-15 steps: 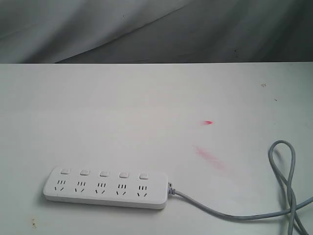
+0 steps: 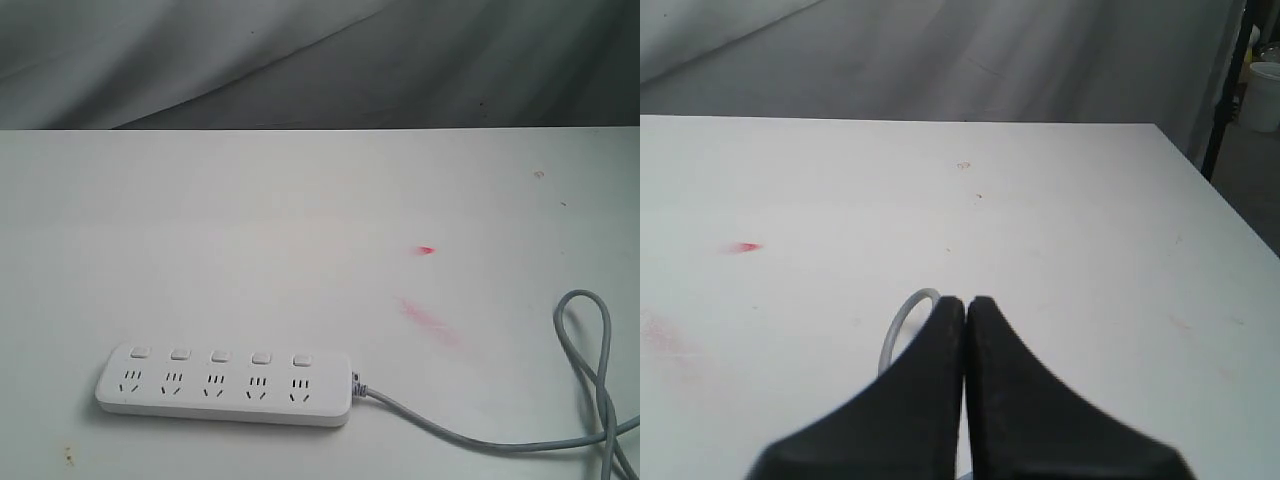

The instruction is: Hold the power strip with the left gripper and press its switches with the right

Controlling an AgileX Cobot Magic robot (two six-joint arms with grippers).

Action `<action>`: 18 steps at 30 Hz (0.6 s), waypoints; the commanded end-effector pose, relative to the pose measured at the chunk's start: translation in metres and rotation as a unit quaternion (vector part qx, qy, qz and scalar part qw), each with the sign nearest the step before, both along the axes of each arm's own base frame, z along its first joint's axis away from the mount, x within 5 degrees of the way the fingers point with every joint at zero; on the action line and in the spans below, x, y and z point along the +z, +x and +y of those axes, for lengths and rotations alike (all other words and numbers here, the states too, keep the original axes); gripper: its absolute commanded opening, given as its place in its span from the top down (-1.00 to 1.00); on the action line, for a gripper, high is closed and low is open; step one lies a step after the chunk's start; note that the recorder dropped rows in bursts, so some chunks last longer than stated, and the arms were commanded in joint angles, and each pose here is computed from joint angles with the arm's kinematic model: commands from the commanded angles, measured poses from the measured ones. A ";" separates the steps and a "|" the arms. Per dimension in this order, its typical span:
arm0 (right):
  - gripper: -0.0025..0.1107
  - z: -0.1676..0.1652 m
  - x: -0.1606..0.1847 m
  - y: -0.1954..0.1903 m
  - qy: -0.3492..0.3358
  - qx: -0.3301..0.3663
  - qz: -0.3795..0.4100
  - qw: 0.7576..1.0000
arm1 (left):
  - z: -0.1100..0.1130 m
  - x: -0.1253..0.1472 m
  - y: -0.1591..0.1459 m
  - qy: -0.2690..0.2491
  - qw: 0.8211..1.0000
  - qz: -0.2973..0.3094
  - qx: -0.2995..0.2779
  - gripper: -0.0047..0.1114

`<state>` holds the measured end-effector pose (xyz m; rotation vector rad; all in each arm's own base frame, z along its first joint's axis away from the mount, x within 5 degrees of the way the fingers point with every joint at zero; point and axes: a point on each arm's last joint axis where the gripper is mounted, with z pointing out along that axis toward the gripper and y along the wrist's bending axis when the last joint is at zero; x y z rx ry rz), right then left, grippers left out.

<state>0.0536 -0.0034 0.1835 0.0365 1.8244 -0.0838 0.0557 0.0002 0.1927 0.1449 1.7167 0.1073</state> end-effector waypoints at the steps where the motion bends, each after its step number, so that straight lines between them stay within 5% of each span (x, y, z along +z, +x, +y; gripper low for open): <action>1: 0.96 -0.001 0.000 0.000 -0.007 -0.002 -0.003 1.000 | 0.001 0.001 0.000 0.042 0.999 -0.012 -0.004 0.89; 7: 0.96 -0.001 0.000 0.000 -0.007 -0.002 -0.003 1.000 | 0.000 0.000 0.000 0.030 1.000 -0.005 -0.004 0.89; 13: 0.96 -0.001 0.000 0.000 -0.007 -0.002 -0.003 1.000 | -0.002 0.084 -0.001 0.024 1.000 0.006 -0.014 0.89; 18: 0.96 -0.001 0.000 0.000 -0.007 -0.002 -0.003 1.000 | -0.002 0.147 0.025 0.027 0.997 0.073 -0.014 0.89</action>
